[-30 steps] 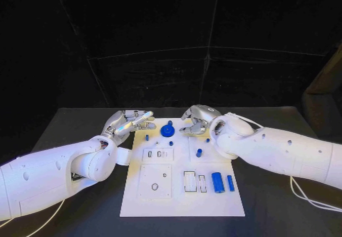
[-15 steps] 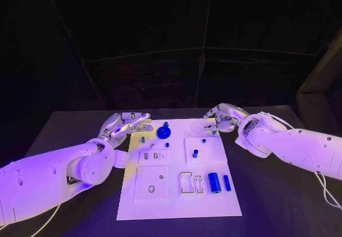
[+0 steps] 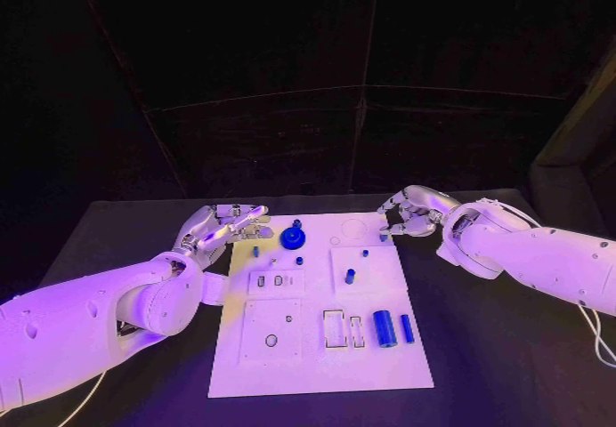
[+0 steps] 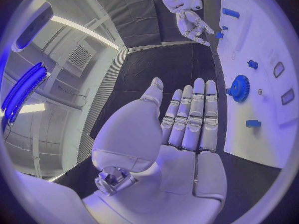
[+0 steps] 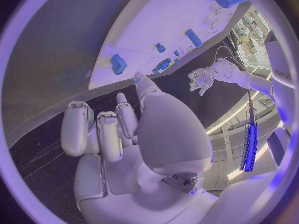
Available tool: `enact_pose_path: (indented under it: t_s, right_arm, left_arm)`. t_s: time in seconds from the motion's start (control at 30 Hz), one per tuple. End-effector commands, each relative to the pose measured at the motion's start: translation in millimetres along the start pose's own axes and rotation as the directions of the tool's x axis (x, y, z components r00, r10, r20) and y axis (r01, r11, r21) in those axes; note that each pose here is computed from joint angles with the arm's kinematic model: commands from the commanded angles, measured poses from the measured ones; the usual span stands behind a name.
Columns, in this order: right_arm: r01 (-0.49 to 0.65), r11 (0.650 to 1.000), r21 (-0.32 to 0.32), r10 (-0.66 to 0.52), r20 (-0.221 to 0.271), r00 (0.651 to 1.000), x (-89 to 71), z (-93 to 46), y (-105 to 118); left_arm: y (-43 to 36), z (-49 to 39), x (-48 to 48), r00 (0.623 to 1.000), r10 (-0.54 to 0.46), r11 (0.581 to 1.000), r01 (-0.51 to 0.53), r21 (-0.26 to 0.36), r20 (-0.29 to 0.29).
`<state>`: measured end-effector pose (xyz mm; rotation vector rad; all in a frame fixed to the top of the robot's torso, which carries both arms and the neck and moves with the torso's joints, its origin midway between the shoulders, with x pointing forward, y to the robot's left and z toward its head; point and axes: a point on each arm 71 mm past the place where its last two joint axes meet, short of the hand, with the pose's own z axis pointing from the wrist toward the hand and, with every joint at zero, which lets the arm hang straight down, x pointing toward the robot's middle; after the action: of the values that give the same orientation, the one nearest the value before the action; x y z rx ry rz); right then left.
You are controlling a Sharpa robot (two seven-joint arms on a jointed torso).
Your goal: Assemble the parts on the task board
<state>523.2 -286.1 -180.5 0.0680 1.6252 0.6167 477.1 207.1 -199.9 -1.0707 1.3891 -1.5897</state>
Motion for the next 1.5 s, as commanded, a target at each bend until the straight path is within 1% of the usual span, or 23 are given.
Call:
enact_pose_path:
  t_s: [0.03, 0.33, 0.8, 1.17, 1.5]
  right_arm:
    - [-0.007, 1.0, -0.028, 0.006, -0.052, 0.999, 2.6, -0.1, -1]
    - [-0.003, 1.0, -0.012, 0.002, -0.072, 0.997, 5.1, -2.4, -10]
    - [-0.005, 1.0, 0.003, 0.006, -0.094, 0.996, 12.9, -3.4, -15]
    - [-0.005, 1.0, 0.022, 0.007, -0.083, 0.997, 18.8, -1.8, -18]
    - [-0.007, 1.0, 0.017, 0.008, -0.081, 0.997, 21.7, 0.6, -16]
  left_arm:
    - [-0.7, 0.5, 1.6, 1.0, -0.007, 1.0, 0.007, 0.006, -0.014]
    - [-0.3, 0.5, 1.0, 1.0, -0.007, 1.0, 0.007, 0.005, -0.012]
    - [0.0, 0.5, 0.4, 1.0, -0.006, 1.0, 0.006, 0.005, -0.01]
    - [0.2, 0.6, 0.1, 1.0, -0.004, 1.0, 0.004, 0.005, -0.008]
    - [0.4, 0.7, -0.1, 1.0, -0.004, 1.0, 0.004, 0.003, -0.008]
